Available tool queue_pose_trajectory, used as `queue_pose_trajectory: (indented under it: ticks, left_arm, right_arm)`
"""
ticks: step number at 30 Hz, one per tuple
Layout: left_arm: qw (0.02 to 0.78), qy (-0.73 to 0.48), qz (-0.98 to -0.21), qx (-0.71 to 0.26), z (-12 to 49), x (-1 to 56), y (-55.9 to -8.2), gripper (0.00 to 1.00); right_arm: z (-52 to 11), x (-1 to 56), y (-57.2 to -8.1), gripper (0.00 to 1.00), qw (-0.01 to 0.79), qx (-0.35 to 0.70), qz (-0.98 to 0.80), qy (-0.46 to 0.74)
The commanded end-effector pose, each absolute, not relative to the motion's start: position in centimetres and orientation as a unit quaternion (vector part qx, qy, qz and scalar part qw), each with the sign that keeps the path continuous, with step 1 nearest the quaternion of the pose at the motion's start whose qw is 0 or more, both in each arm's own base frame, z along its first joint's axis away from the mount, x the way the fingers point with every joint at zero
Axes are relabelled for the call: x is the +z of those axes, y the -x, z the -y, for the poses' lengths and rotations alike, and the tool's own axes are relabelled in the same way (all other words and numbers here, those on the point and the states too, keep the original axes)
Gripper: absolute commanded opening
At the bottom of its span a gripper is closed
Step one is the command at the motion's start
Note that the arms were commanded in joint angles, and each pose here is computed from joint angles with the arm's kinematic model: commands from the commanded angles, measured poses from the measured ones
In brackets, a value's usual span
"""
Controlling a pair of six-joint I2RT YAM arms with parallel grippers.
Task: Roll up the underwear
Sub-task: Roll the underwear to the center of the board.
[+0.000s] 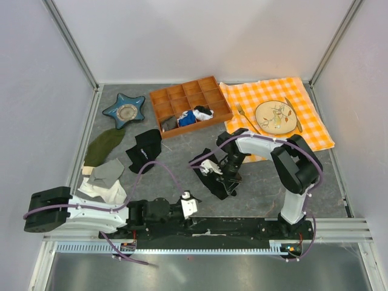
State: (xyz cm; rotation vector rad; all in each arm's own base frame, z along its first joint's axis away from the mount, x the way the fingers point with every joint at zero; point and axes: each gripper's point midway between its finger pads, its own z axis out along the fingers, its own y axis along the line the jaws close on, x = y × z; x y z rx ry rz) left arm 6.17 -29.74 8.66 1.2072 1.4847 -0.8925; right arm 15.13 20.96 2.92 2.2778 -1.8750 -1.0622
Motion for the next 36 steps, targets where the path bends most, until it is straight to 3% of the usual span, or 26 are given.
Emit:
queue_pose_trajectory:
  ticks: [1,13,19,21,25,27,28,31,36]
  left_arm:
    - [0.565,-0.515,-0.566,-0.308,32.3,11.7,-8.2,0.72]
    - [0.584,-0.559,-0.560,-0.183,35.5,9.3,-11.6,0.75]
    - [0.577,-0.571,-0.564,-0.150,36.7,8.0,-12.7,0.71]
    - [0.567,-0.580,-0.567,-0.147,37.0,7.1,-12.8,0.65]
    - [0.550,-0.586,-0.578,-0.145,37.7,6.0,-12.9,0.27]
    - [0.537,-0.589,-0.587,-0.144,37.4,5.1,-12.9,0.19]
    - [0.531,-0.584,-0.595,-0.149,37.4,4.9,-12.9,0.04]
    - [0.511,-0.577,-0.616,-0.166,36.7,4.1,-12.7,0.02]
    - [0.446,-0.542,-0.656,-0.276,35.9,3.9,-10.9,0.02]
  right_arm:
    - [-22.3,3.5,-14.7,0.04,0.069,-0.369,0.668,-0.643]
    - [-23.0,2.1,-14.8,0.04,0.109,-0.384,0.684,-0.610]
    - [-23.2,2.1,-14.6,0.04,0.113,-0.391,0.682,-0.608]
    - [-23.2,2.1,-14.5,0.03,0.113,-0.392,0.682,-0.607]
    - [-23.3,2.3,-14.4,0.04,0.112,-0.400,0.681,-0.603]
    - [-23.4,2.5,-14.3,0.04,0.110,-0.404,0.680,-0.602]
    - [-23.4,2.6,-14.2,0.05,0.111,-0.406,0.679,-0.601]
    - [-23.6,3.2,-14.2,0.08,0.105,-0.413,0.677,-0.600]
    - [-23.7,5.1,-15.6,0.27,0.062,-0.426,0.680,-0.593]
